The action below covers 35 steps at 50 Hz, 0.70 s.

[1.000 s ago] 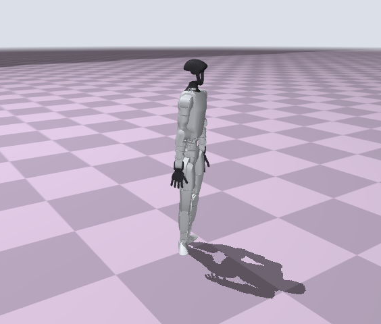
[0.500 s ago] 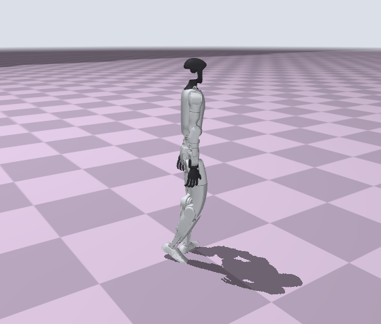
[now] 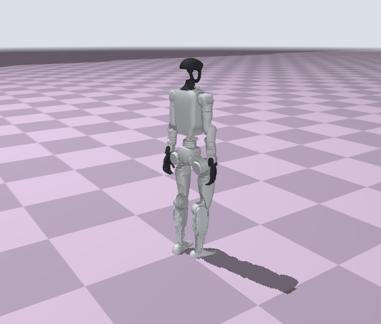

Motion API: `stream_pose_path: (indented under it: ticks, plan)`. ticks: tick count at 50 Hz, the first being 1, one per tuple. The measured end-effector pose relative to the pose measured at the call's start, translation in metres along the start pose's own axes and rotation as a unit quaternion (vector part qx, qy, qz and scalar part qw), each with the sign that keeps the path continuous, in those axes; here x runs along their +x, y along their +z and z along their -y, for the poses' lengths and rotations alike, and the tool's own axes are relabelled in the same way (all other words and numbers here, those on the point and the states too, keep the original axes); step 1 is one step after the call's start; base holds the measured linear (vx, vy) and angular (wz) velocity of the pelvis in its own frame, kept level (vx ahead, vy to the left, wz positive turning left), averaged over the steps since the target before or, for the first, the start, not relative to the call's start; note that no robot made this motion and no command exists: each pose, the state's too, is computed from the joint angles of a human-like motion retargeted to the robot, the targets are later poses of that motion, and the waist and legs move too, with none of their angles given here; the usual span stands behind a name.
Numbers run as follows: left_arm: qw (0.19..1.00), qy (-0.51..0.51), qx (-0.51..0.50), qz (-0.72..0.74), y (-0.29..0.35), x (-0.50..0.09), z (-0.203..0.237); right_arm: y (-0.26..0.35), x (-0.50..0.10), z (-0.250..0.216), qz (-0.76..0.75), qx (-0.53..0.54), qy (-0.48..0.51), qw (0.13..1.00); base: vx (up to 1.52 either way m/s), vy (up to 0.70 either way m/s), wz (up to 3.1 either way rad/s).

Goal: Upper body actions

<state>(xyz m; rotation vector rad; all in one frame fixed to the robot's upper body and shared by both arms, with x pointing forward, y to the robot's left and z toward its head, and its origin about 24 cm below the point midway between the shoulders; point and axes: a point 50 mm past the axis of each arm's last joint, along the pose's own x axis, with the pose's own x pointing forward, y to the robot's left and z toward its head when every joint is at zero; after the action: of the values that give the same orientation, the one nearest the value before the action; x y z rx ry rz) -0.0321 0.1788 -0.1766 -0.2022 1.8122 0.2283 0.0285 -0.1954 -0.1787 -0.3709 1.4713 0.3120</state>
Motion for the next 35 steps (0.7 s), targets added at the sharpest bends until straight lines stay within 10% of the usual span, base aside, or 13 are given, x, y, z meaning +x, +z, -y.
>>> stream_pose_path:
  ticks: [35]
  plan:
    - [0.997,-0.059,0.026,0.042,0.019,-0.002,0.015,-0.045,-0.006,-0.016,-0.104,0.006,0.005,0.995,0.02,-0.02,0.13]
